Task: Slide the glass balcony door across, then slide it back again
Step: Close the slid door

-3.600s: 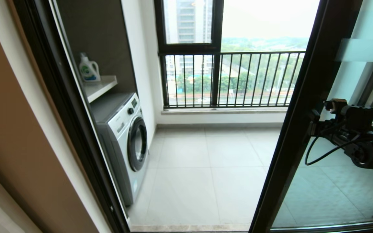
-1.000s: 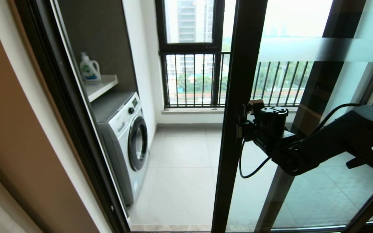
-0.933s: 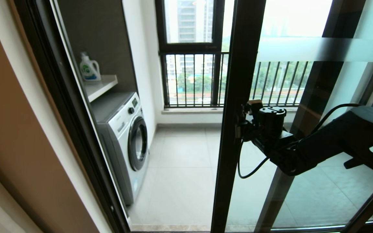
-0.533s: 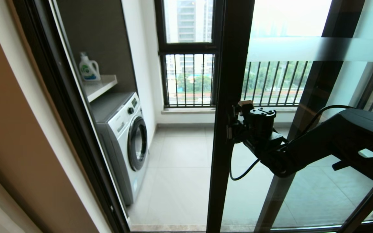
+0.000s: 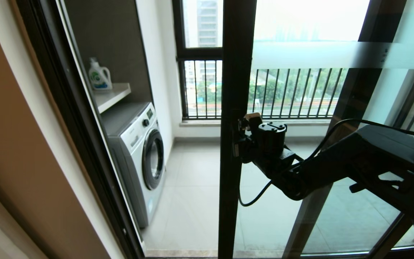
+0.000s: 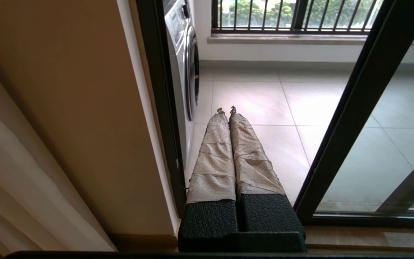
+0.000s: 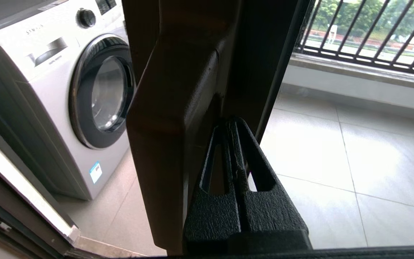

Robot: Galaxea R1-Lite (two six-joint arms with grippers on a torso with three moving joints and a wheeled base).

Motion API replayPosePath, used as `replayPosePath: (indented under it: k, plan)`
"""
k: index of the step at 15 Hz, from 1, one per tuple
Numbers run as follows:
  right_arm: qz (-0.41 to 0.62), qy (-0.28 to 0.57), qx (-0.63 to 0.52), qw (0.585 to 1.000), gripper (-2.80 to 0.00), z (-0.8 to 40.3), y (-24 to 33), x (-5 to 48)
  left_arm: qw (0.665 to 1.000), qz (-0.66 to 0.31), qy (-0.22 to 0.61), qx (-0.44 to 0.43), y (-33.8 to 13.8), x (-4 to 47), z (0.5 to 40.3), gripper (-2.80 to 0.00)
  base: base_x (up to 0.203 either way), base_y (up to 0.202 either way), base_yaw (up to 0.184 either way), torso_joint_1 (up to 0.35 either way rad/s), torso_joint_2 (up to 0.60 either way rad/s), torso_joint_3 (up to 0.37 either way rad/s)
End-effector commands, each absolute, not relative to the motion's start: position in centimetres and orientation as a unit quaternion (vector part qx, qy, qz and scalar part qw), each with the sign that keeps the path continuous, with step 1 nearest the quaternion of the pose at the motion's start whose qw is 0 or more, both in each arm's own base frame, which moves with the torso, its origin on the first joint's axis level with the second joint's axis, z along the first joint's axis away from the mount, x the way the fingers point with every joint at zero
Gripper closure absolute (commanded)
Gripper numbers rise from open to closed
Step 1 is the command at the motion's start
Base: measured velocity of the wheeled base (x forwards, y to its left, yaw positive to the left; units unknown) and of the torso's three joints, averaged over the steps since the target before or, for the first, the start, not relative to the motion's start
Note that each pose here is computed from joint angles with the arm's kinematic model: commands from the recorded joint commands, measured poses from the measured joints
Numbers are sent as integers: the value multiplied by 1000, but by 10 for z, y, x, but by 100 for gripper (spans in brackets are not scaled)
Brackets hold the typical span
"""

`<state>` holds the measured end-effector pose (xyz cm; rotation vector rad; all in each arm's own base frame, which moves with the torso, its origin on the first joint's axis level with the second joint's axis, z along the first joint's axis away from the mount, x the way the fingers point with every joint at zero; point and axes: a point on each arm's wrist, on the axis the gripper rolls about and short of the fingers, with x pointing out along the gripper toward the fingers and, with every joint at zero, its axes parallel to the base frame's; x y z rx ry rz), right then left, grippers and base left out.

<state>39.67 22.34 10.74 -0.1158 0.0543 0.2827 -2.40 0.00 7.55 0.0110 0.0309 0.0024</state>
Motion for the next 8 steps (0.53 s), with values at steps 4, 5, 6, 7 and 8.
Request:
replayPosePath:
  k: [4, 5, 6, 7, 8]
  plan:
    - [154, 16, -55, 986, 0, 100, 251, 398, 1000, 1, 16, 5, 0, -24, 76, 0, 0, 0, 0, 0, 0, 0]
    - [157, 14, -54, 986, 0, 99, 257, 397, 1000, 1, 15, 6, 0, -24, 75, 0, 0, 0, 0, 0, 0, 0]
    - [161, 14, -55, 985, 0, 97, 261, 396, 1000, 1, 16, 5, 0, -24, 75, 0, 0, 0, 0, 0, 0, 0]
    - [161, 14, -54, 985, 0, 98, 262, 395, 1000, 1, 16, 5, 0, -24, 75, 0, 0, 0, 0, 0, 0, 0]
    - [161, 12, -53, 985, 0, 99, 262, 395, 1000, 1, 15, 5, 0, -24, 75, 0, 0, 0, 0, 0, 0, 0]
